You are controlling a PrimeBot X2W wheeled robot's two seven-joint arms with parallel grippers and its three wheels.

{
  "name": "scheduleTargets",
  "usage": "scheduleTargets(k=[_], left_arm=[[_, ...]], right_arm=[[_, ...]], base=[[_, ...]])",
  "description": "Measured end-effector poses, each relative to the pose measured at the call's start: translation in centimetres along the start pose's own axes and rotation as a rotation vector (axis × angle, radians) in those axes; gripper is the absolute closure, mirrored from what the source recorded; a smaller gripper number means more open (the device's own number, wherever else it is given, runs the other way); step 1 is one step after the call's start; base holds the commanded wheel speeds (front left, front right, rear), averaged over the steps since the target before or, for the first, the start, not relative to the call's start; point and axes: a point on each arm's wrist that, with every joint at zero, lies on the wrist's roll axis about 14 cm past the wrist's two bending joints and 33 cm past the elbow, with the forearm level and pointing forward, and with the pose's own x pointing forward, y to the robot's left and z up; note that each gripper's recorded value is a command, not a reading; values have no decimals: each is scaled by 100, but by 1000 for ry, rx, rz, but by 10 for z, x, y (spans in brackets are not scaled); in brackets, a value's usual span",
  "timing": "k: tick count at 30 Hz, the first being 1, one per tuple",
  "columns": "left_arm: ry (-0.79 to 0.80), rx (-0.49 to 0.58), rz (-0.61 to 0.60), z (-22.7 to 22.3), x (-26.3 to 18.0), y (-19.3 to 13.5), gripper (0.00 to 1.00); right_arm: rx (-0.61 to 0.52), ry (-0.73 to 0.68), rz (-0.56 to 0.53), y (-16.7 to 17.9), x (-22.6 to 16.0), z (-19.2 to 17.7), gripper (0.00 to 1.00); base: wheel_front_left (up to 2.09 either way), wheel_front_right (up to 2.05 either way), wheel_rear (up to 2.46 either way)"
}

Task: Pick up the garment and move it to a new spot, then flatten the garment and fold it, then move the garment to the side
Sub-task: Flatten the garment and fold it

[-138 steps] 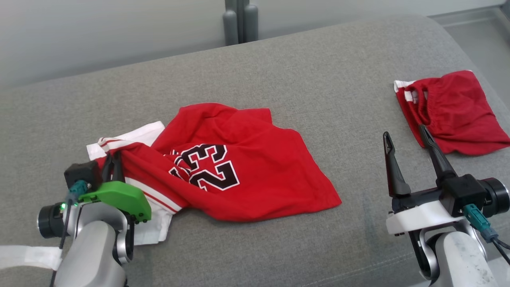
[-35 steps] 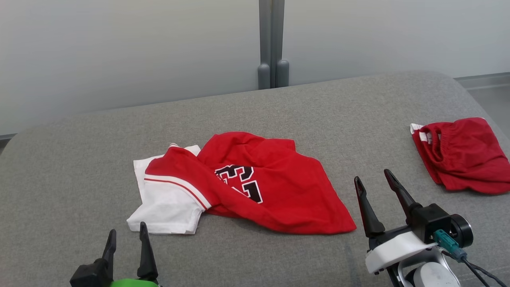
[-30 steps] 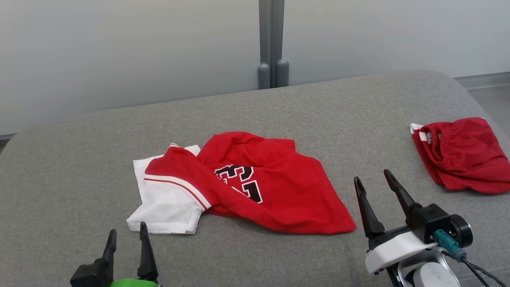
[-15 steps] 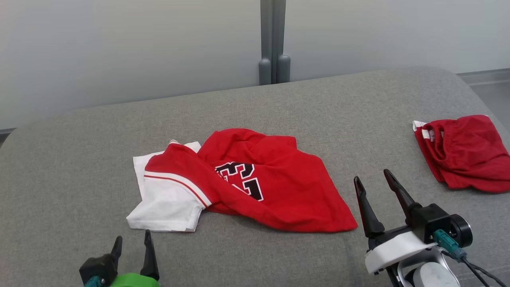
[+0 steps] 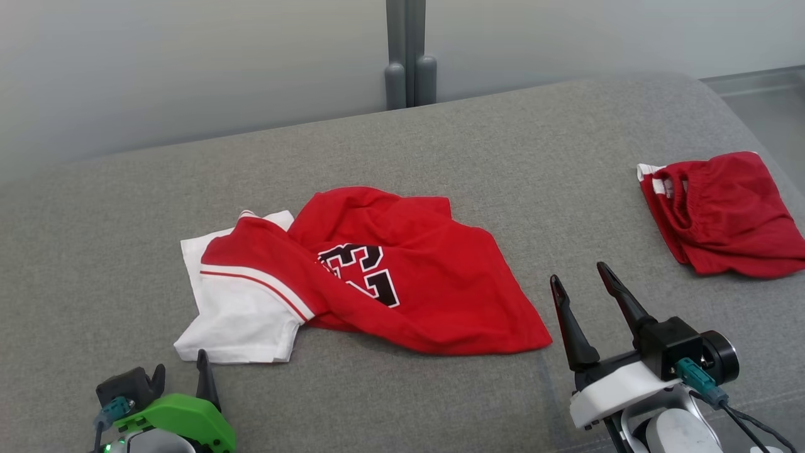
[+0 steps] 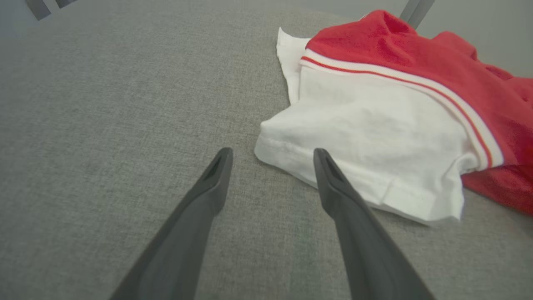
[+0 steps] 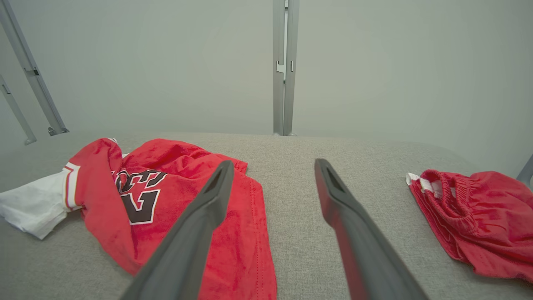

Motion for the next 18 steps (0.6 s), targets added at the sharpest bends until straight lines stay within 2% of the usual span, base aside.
scheduleTargets(k=[18], left_arm=[[100,-22,18,-16,34,3,0]], right_arm=[[-18,41,-41,-15,1,-13,0]], base=[[0,0,0]])
